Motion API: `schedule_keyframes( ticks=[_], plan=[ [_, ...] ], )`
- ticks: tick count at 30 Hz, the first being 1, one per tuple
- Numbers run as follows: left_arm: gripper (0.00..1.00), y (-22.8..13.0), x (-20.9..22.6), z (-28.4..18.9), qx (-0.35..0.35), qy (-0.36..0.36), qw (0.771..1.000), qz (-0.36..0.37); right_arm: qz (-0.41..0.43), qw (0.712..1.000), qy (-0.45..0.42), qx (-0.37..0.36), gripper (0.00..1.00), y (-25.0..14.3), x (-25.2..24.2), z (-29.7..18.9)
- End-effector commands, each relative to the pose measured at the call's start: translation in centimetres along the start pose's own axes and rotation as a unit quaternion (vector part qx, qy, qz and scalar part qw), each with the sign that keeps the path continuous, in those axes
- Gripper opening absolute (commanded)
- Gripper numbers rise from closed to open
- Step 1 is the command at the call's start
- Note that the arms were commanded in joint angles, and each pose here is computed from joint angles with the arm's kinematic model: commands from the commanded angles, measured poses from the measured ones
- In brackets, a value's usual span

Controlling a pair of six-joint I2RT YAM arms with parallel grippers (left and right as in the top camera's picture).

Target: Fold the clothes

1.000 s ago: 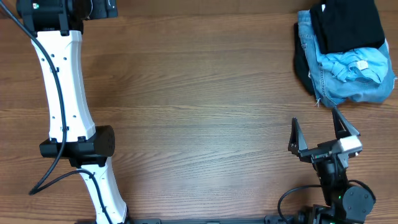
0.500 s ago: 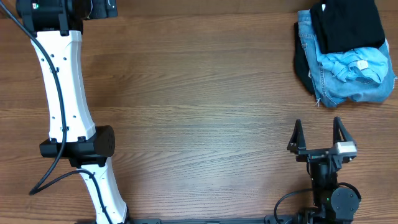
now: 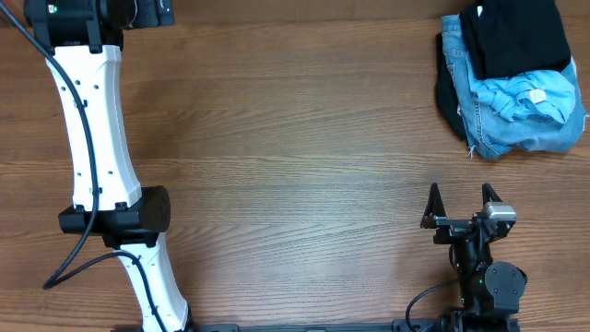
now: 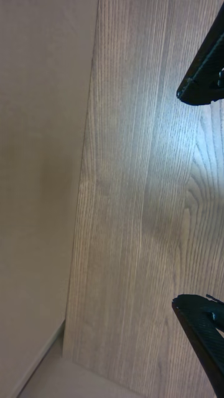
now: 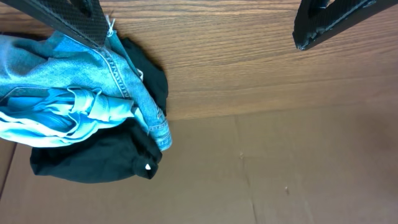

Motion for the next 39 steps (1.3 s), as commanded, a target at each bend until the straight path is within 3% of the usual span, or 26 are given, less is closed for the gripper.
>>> schedule_keyframes(
  ticks=[1,25,29,31,35,39],
  plan=[
    [1.00,0.0,0.0,0.2,0.000,0.003,1.000,-0.004,0.002,1.000,-0.002,-0.001,1.00,-0.2,0.0,0.0],
    [1.00,0.0,-0.2,0.2,0.000,-0.002,1.000,-0.004,0.002,1.000,-0.002,-0.001,1.00,-0.2,0.0,0.0],
    [1.00,2.0,0.7,-0.5,-0.042,0.004,0.999,-0.014,0.002,1.000,-0.002,-0.001,1.00,-0.2,0.0,0.0],
    [1.00,3.4,1.8,-3.2,-0.077,0.007,0.997,-0.024,0.002,1.000,-0.002,-0.001,1.00,-0.2,0.0,0.0],
    [1.00,5.7,4.1,-16.1,-0.193,0.011,0.980,-0.046,0.002,1.000,-0.002,-0.001,1.00,-0.2,0.0,0.0],
    [1.00,3.0,6.0,-30.2,-0.288,0.001,0.956,-0.060,0.002,1.000,-0.002,-0.001,1.00,-0.2,0.0,0.0]
  ],
)
Point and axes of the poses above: each gripper's point midway between its finger pads, its own z axis out along the fingers, its own x axis along the line the jaws close on, y = z × x, the point moved 1 cm from there along -z, back along the fingers, and after that the axes turned 5 degrees about -z, right-handed, at the moved point
